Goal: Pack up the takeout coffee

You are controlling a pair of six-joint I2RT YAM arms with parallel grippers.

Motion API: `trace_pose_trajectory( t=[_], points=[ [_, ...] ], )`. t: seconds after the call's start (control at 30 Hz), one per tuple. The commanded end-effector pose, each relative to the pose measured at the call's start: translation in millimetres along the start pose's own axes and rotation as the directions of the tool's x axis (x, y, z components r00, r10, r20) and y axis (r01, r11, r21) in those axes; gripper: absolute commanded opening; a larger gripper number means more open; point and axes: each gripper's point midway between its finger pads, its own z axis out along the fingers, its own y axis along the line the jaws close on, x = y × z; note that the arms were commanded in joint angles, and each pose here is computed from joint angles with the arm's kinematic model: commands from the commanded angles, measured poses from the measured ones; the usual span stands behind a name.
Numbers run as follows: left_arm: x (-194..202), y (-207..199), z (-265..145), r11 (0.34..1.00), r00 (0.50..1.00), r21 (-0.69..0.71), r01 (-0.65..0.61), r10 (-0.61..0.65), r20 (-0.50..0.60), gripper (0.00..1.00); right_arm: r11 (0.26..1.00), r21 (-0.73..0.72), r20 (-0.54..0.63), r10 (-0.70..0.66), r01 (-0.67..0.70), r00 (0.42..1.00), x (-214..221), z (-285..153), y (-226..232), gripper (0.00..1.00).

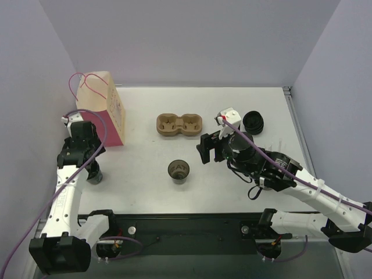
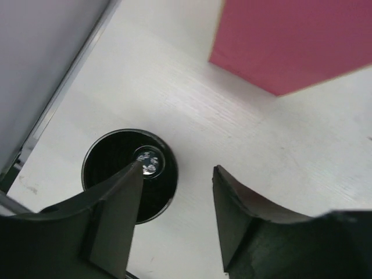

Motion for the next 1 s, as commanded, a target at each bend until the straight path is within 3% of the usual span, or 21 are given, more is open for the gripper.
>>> trace_pose_trajectory(
  t=[0.0,0.03,0.07,0.23,0.47,0.7,0.83,0.97],
  points=[
    [-49.4,-45.2,-53.5,0.949,0.993,0.315,-0.027,-0.012,0.120,0.72,0.985,0.174,0.004,-0.018,0.017,1.000,-16.6,-2.0,-45.2,0.78],
    [-60.6,-58.4,-67.6,0.917,0.988,0.396,-0.040,-0.023,0.153,0.74,0.977,0.210,-0.019,-0.022,0.026,1.000,-15.4,5.9,-54.6,0.77],
    [-57.2,-81.4,-83.0,0.845,0.990,0.531,-0.071,-0.004,0.139,0.76,0.971,0.239,-0.053,-0.011,0.023,0.999,-10.4,9.7,-66.6,0.78],
    [-58.5,-138.7,-153.6,0.595,0.973,0.784,-0.175,-0.015,0.229,0.88,0.879,0.476,-0.141,0.115,-0.035,0.983,3.9,31.9,-155.1,0.75],
    [-26.1,-183.8,-195.9,0.394,0.919,0.833,-0.389,0.111,0.377,0.92,0.724,0.690,-0.242,0.197,0.025,0.950,12.9,60.7,-253.4,0.71],
    [3.6,-189.0,-191.8,0.324,0.901,0.842,-0.433,0.122,0.416,0.97,0.652,0.740,-0.419,0.253,0.167,0.872,34.2,101.2,-320.9,0.67],
    [23.6,-176.8,-175.2,0.362,0.904,0.829,-0.427,0.158,0.397,0.97,0.589,0.766,-0.483,0.262,0.258,0.835,43.1,117.8,-354.0,0.62],
    [36.5,-175.6,-175.8,0.331,0.921,0.860,-0.388,0.102,0.376,0.97,0.606,0.759,-0.498,0.306,0.237,0.811,63.2,131.6,-371.6,0.61]
  ],
)
